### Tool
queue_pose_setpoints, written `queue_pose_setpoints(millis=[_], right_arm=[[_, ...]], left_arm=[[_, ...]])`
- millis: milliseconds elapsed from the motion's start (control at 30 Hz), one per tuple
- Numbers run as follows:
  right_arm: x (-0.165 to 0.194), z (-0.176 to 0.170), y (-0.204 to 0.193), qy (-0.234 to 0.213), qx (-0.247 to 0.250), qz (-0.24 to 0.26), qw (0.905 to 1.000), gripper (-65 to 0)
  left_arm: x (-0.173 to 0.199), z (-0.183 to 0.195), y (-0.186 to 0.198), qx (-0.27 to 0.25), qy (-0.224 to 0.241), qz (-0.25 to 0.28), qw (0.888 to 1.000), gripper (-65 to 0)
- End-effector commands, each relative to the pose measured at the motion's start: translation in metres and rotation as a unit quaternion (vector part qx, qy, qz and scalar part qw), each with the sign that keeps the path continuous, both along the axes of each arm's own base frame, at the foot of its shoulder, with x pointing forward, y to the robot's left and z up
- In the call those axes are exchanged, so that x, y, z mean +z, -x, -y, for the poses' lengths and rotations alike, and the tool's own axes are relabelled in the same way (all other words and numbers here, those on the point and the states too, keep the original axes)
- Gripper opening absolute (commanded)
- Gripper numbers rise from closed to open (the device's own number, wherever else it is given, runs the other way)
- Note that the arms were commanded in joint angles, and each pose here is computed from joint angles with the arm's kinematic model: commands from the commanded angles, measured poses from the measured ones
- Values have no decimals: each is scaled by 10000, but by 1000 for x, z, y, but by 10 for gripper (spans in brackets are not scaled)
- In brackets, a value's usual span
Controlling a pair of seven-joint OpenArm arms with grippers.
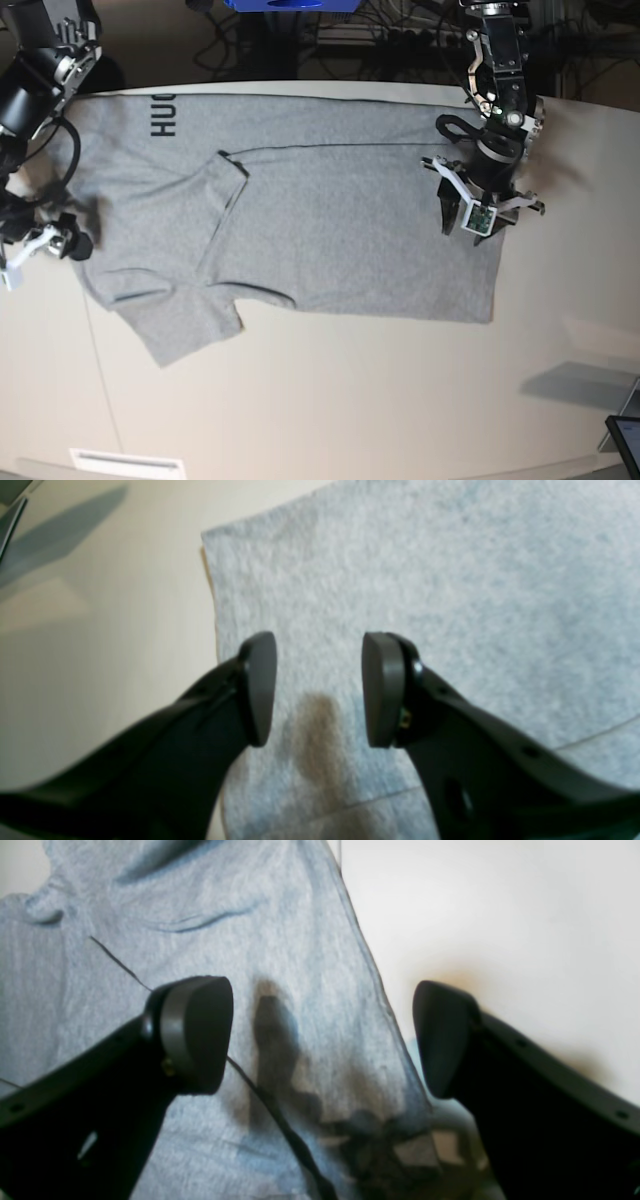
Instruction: Fold the T-shirt properly
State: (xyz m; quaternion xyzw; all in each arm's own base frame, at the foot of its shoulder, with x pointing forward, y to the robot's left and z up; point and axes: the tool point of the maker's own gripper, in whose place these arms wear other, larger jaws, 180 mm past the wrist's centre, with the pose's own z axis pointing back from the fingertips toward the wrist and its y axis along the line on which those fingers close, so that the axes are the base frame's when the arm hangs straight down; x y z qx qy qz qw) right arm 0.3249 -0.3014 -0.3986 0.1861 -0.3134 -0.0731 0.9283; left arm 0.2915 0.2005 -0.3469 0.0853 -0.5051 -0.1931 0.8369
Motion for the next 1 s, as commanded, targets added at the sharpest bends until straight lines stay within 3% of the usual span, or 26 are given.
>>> queue_pose_setpoints(millis=[0,967], right_arm=[[18,9,-12,96,-17,277,9996,-109],[13,3,-11,29,1,247,9997,-109]], left_arm=[[20,0,-8,-41,-11,347,9994,-378],[24,0,-11,-37,-19,387,9992,-378]])
